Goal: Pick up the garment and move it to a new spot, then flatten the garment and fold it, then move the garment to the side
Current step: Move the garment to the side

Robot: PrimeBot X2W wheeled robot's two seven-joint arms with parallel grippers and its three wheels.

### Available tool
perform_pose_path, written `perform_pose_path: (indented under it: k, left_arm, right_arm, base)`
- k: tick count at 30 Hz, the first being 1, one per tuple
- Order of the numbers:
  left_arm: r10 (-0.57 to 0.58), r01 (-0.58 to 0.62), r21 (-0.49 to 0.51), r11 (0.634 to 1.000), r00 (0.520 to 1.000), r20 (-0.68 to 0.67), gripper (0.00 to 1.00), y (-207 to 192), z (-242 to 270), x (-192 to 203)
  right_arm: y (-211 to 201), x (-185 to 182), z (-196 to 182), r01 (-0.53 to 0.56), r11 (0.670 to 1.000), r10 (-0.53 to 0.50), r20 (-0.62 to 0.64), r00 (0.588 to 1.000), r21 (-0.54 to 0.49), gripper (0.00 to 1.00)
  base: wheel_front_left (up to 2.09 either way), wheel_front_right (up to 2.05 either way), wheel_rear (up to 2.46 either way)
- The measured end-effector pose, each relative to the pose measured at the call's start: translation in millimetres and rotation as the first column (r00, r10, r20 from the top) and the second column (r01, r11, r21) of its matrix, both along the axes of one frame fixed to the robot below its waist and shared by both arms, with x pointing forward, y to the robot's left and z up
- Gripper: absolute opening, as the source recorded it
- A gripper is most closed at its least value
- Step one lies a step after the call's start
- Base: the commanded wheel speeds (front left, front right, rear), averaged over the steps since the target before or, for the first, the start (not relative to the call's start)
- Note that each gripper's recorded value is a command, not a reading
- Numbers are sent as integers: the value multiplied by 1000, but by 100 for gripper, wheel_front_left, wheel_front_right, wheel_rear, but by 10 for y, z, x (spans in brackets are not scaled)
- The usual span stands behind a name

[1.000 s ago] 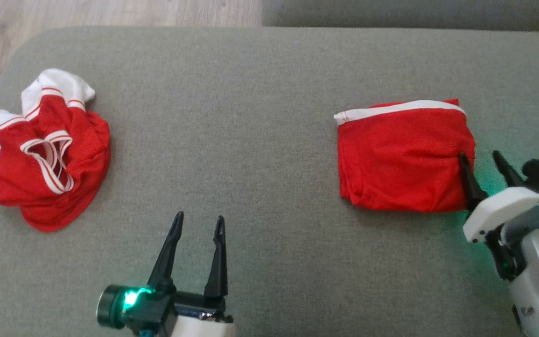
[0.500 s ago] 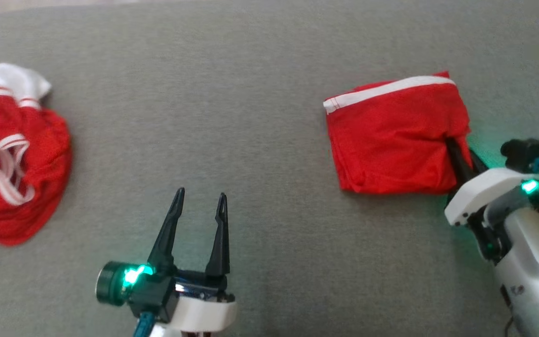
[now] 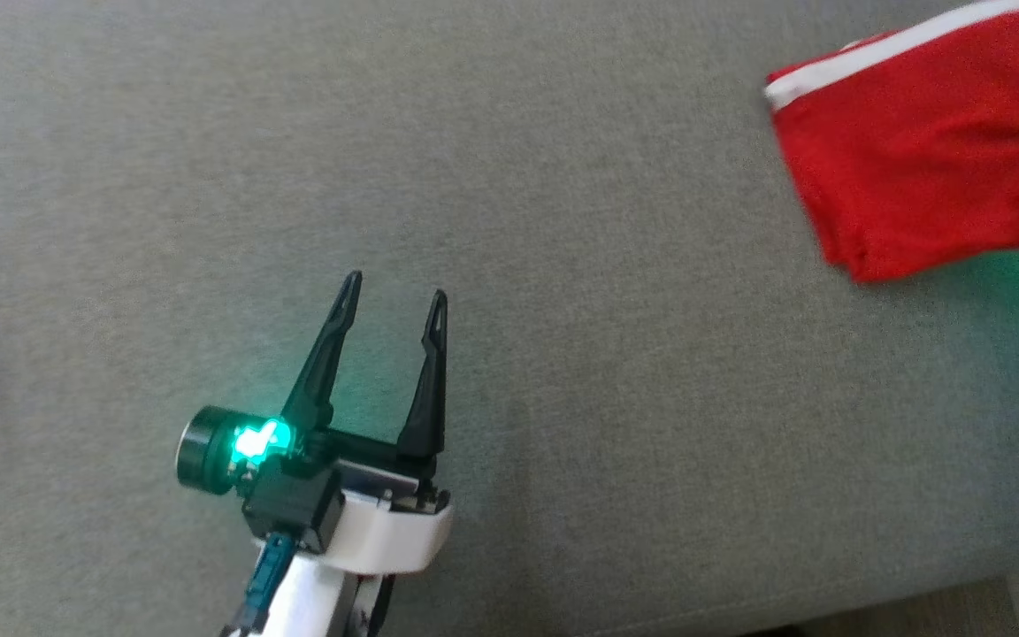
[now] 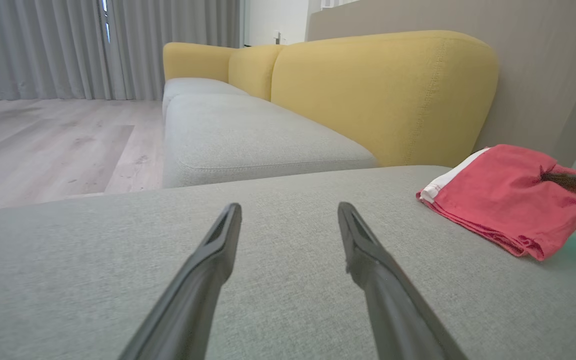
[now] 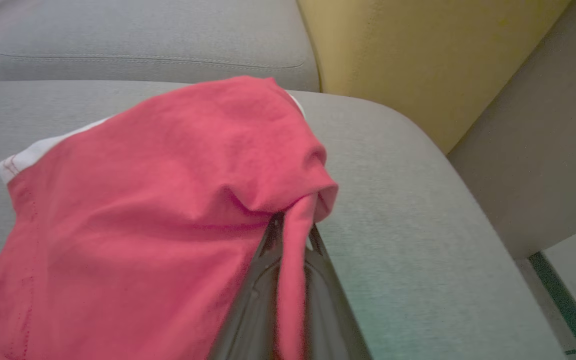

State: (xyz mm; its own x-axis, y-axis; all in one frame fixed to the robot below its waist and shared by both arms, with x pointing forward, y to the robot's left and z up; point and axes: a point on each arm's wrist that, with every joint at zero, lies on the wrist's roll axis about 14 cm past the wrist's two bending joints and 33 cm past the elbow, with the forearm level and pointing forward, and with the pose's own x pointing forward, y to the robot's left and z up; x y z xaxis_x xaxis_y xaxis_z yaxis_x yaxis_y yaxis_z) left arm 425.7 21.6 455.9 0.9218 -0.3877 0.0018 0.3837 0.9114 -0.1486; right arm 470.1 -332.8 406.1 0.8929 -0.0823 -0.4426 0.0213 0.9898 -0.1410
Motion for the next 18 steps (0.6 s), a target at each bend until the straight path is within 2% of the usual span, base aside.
perform_pose_path:
  k: [10,15,16,17,18]
  left_arm:
    - [-81,81,-26,996,996,-31,100,-255,-255,191]
    - [-92,91,-30,995,995,-43,100,-290,-336,234]
    - [-92,91,-31,995,995,-42,100,-293,-338,247]
    - [-93,91,-31,995,995,-38,100,-296,-333,263]
    - [-92,91,-31,995,995,-34,100,-295,-323,276]
  right_arm:
    - [-764,33,124,128,984,-132,-30,991,-128,0]
    - [-885,37,102,139,977,-150,-59,987,-163,0]
    - [-897,46,106,135,975,-148,-60,987,-177,6]
    - [-912,55,111,136,973,-150,-60,987,-186,45]
    - [-930,69,122,144,972,-157,-56,986,-187,100]
  base:
    - [0,0,0]
    - [0,0,0]
    - [0,0,0]
    - [0,0,0]
    - [0,0,0]
